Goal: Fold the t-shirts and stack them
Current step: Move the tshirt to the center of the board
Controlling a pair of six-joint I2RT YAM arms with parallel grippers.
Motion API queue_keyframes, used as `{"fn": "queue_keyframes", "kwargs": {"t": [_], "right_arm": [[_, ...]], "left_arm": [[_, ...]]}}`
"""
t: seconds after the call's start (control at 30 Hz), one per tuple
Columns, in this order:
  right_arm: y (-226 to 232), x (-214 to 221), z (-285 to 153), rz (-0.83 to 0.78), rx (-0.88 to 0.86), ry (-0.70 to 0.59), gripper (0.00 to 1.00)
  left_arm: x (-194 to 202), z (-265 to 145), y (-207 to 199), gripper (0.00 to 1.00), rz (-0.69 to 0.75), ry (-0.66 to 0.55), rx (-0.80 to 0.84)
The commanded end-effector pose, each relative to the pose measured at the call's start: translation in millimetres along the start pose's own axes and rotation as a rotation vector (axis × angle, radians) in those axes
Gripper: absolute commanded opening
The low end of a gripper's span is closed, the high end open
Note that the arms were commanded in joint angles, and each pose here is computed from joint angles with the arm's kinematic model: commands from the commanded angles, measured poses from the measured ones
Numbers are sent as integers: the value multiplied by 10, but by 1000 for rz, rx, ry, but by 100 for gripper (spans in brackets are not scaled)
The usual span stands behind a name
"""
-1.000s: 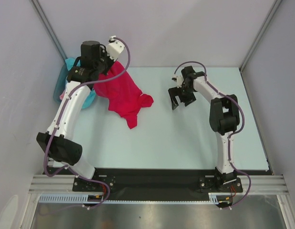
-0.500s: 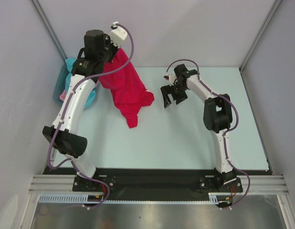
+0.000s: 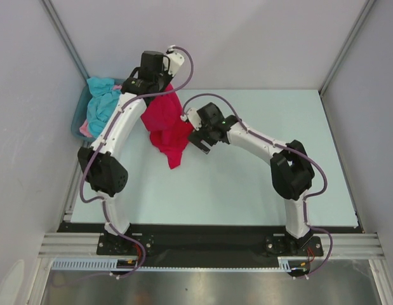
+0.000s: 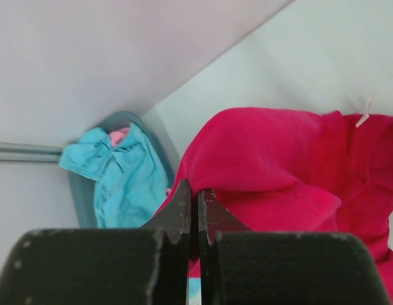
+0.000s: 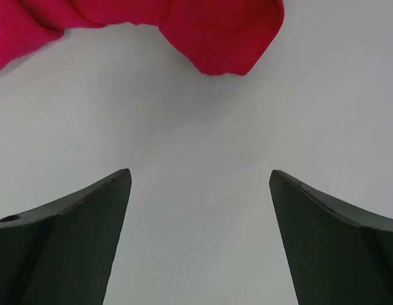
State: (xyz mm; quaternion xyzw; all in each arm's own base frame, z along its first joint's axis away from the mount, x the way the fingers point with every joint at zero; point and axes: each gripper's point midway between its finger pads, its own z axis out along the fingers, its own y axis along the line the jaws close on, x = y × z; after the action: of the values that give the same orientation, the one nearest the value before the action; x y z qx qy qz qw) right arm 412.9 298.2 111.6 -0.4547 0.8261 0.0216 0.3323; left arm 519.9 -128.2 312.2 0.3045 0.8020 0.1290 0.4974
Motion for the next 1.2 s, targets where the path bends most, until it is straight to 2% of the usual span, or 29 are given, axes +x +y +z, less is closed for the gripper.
{"fn": "queue_keyframes", "kwargs": {"t": [0.0, 0.13, 0.4, 0.5, 0.53, 0.57, 0.7, 0.83, 0.93, 0.97, 1.0, 1.07, 1.1, 1.17], "right_arm": [[-237, -205, -156, -145, 186, -63, 97], [-91, -349, -163, -202, 179, -118, 96], [314, -600, 24, -280, 179, -199, 93], [439, -665, 83, -303, 201, -195, 93], [449, -650, 124, -303, 207, -183, 94], [411, -669, 111, -291, 223, -181, 95], [190, -546, 95, -247, 263, -140, 95], [-143, -380, 15, -160, 302, -104, 97], [-414, -231, 14, -94, 336, -66, 98], [-469, -181, 42, -82, 347, -49, 98], [-592, -139, 39, -59, 365, -36, 99], [-696, -120, 38, -24, 382, -29, 100], [-797, -65, 60, -2, 390, -17, 100], [-891, -75, 62, 31, 396, -17, 100]], "left_arm": [[-67, 36, -27, 0, -95, 3, -27], [36, 198, -133, 0, -112, 37, -13], [53, 156, 77, 0, -106, 73, -90], [210, 110, 173, 0, -65, 132, -141], [304, 63, 289, 0, -30, 180, -208], [426, 73, 299, 0, -7, 221, -226], [909, -136, 787, 0, -34, 348, -357], [1046, -473, 1172, 0, -48, 370, -439], [837, -687, 1147, 0, -24, 254, -337], [712, -890, 1145, 0, -17, 193, -307], [612, -905, 969, 0, 0, 123, -190], [510, -1097, 772, 0, 64, 42, -63], [510, -1154, 495, 0, 88, 11, 83], [535, -1245, 200, 15, 135, -21, 241]]}}
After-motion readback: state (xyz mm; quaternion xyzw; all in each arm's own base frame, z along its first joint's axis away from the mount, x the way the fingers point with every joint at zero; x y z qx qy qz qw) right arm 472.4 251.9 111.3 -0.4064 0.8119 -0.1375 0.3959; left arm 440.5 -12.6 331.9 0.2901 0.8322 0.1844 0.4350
